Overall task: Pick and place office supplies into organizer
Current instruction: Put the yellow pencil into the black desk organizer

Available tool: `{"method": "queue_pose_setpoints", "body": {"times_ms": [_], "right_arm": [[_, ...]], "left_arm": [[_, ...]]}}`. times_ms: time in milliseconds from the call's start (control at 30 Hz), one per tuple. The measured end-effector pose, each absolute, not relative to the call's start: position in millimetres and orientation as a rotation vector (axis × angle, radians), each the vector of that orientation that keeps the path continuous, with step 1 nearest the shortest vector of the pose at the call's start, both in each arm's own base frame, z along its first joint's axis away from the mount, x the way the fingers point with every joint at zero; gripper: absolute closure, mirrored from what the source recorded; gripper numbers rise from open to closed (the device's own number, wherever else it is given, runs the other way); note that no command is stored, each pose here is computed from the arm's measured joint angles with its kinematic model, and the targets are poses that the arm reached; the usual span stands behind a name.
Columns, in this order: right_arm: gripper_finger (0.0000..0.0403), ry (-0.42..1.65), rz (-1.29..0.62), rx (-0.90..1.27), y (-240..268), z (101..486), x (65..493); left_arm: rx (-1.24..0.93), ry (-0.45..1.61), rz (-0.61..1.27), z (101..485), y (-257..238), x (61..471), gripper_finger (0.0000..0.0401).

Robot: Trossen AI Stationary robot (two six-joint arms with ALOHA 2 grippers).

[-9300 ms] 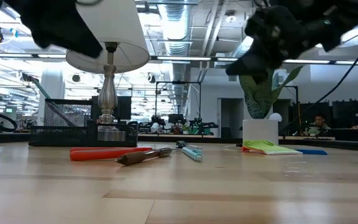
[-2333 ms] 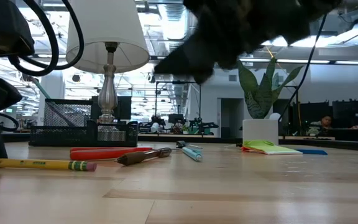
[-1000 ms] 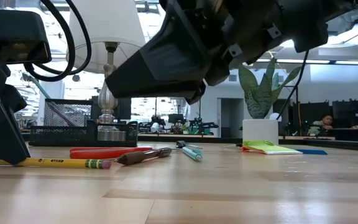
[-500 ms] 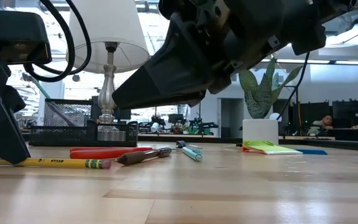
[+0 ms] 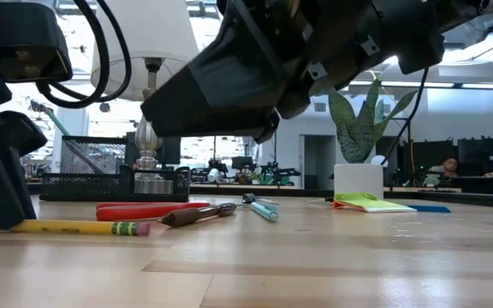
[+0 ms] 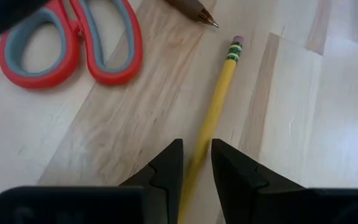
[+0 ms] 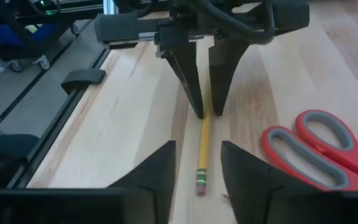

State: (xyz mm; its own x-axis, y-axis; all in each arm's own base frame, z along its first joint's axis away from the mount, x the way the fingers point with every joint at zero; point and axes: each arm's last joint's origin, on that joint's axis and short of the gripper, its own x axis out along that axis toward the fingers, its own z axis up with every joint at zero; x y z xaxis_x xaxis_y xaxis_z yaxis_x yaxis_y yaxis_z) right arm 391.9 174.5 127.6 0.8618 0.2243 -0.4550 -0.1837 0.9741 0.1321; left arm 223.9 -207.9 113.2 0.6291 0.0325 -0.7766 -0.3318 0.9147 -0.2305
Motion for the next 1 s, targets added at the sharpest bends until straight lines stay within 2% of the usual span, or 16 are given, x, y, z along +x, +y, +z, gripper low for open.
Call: {"method": "queue_pose_setpoints", "body": {"times_ms": [167,300,567,700,900,1000], "right_arm": [[0.0208,0.463,0.235,0.071,183,134,393],[0.0189,0.456,0.245,0.024,197,133,386],[0.0206,0.407,0.171,0.024,212,101,401],[0.0219,0.460,0.154,-0.021,214,87,417],[0.0234,0.653,0.120,-0.091,216,88,423],[0.0239,0.674,0.121,-0.101,218,91,424]], "left_arm": [[-0.486,0.854,0.269,113,-209,223,0.0326],[-0.565,0.825,0.313,113,-211,221,0.0326],[-0.551,0.832,0.259,115,-216,220,0.0326],[-0.517,0.824,0.262,114,-214,221,0.0326],[-0.520,0.823,0.274,114,-213,221,0.0327],[-0.521,0.827,0.273,114,-213,221,0.0327]]}}
